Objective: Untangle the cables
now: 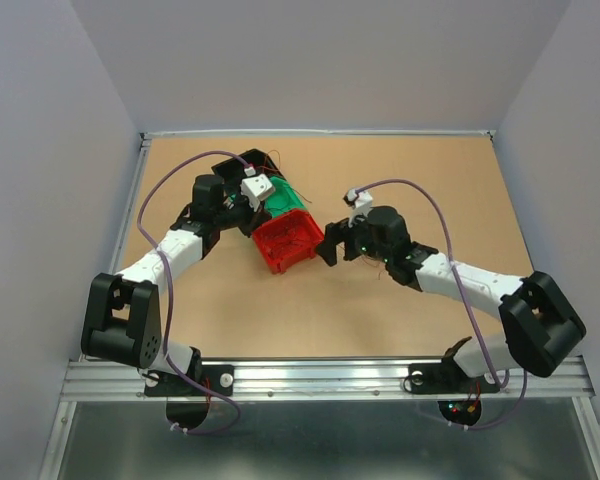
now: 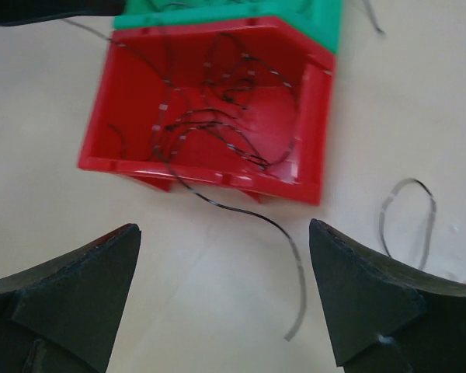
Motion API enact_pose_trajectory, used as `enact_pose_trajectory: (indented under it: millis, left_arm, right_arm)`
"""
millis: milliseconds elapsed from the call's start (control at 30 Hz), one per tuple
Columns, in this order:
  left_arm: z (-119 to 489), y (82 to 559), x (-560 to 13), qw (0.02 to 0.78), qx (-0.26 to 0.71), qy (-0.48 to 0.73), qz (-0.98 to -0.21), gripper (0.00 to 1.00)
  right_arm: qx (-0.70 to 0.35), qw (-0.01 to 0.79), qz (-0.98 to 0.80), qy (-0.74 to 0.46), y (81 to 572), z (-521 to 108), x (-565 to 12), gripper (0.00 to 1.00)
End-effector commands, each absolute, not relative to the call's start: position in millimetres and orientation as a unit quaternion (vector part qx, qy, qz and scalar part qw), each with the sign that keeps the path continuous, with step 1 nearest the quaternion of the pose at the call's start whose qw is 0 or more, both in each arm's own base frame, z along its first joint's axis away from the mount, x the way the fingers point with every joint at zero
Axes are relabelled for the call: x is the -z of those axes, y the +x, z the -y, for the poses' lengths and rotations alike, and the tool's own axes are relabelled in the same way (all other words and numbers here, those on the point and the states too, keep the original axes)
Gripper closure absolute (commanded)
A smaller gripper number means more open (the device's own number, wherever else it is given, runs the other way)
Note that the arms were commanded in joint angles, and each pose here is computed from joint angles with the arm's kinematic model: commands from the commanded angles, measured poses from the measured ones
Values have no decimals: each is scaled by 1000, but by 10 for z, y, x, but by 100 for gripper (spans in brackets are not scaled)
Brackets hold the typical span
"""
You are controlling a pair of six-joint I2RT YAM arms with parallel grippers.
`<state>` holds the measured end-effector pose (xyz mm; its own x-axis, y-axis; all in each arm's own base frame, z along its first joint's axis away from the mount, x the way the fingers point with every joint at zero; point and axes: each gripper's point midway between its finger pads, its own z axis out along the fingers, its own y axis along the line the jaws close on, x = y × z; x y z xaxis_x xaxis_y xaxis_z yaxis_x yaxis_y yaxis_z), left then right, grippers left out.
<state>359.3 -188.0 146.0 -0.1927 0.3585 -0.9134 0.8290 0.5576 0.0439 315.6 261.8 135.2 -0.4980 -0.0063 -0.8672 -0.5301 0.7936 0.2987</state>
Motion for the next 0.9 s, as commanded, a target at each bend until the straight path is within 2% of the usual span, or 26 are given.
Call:
enact_pose_trajectory:
  millis: [0, 167, 333, 467, 567, 633, 667, 733, 767, 800, 833, 867]
  left_arm:
    - [1950, 3634, -1709, 518, 239, 421, -705, 100]
    - [1961, 3618, -1724, 518, 241, 423, -703, 100]
    - [1973, 3606, -1723, 516, 246, 424, -702, 100]
    - [1978, 3600, -1740, 517, 247, 425, -701, 100]
    - [1986, 3590, -1748, 517, 250, 426, -699, 100]
    - [1984, 3596, -1738, 515, 252, 424, -701, 100]
    - [1992, 3594, -1745, 516, 252, 425, -700, 100]
    - [1996, 3601, -1732, 515, 253, 426, -700, 100]
    - [2002, 3596, -1722, 513, 256, 426, -700, 100]
    - [2006, 3595, -1712, 512, 257, 427, -700, 100]
    - [2009, 3593, -1708, 511, 257, 428, -699, 100]
    - [2020, 3586, -1698, 510, 260, 430, -698, 100]
  right_arm:
    - [-304, 528, -747, -265, 3263, -3116, -1985, 6]
    - [-265, 498, -762, -318, 3281, -3308, -1821, 7]
    - [-239, 472, -780, -335, 3351, -3364, -1598, 12]
    - [-224, 460, -788, -343, 3442, -3479, -1489, 12]
    - [-219, 452, -792, -347, 3507, -3558, -1436, 18]
    - [-223, 447, -793, -349, 3511, -3596, -1399, 29]
    - [-226, 443, -794, -349, 3496, -3611, -1377, 45]
    - [-231, 438, -800, -338, 3481, -3609, -1354, 65]
    - [-234, 438, -805, -325, 3469, -3598, -1371, 85]
    - [-231, 443, -808, -312, 3486, -3566, -1397, 94]
    - [-239, 450, -809, -294, 3459, -3537, -1466, 99]
    - [-244, 455, -807, -285, 3445, -3522, -1510, 99]
